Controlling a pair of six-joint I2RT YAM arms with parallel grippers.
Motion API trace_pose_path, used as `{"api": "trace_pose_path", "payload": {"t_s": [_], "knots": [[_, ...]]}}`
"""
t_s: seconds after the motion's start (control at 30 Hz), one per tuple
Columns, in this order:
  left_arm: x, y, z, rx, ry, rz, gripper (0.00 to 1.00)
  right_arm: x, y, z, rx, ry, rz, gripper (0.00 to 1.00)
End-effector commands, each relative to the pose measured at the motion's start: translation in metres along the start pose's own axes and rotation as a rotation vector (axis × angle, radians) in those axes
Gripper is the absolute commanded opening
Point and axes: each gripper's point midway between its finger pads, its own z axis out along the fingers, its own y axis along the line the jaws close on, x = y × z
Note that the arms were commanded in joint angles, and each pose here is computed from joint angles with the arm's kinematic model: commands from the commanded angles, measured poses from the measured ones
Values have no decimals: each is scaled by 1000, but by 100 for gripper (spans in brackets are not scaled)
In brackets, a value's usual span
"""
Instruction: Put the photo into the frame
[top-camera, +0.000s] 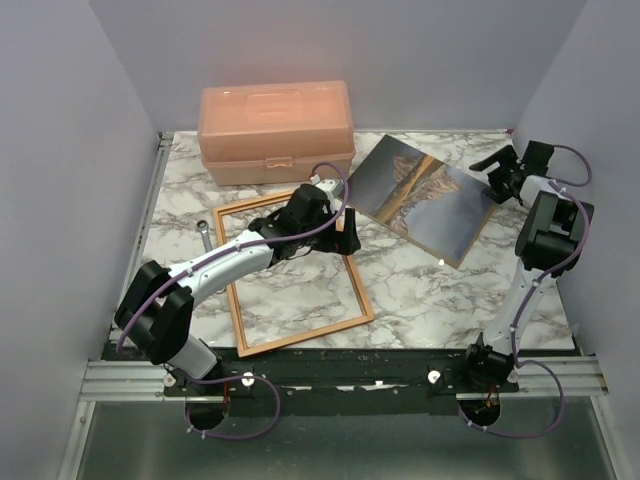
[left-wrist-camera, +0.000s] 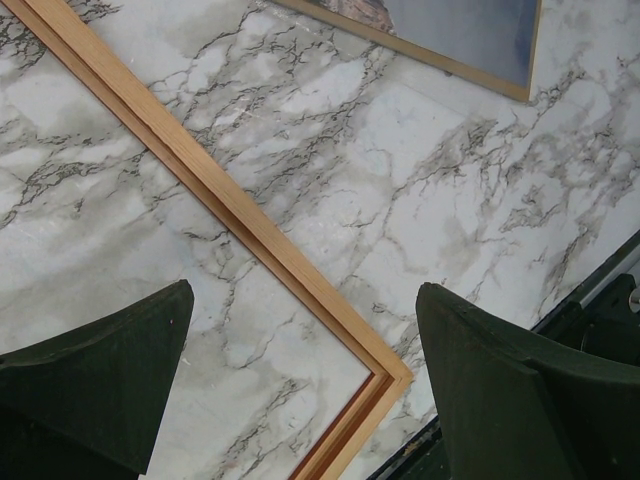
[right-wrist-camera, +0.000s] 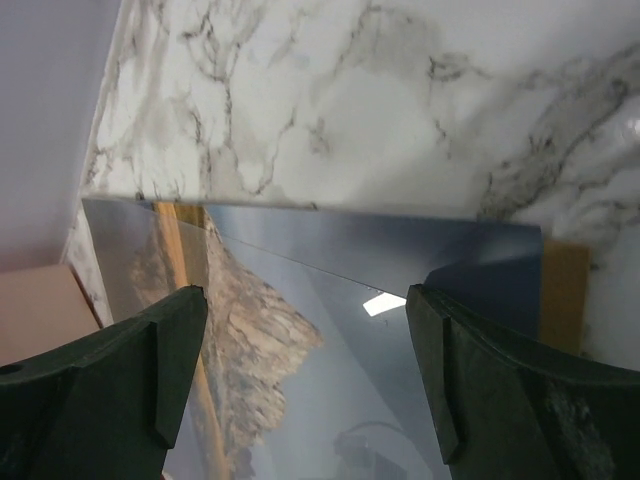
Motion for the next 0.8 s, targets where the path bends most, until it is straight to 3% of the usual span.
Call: {"api": "trace_pose_path", "payload": {"t_s": [0.0, 0.5, 0.77], "knots": [[0, -6, -8, 20, -15, 13, 96, 41, -25, -19, 57, 94, 38, 89], [0, -12, -18, 48, -33, -6, 96, 156, -90, -96, 171, 229, 45, 89], [5, -12, -24, 58, -37, -19, 96, 140, -60, -147, 136, 147, -39, 92]]}}
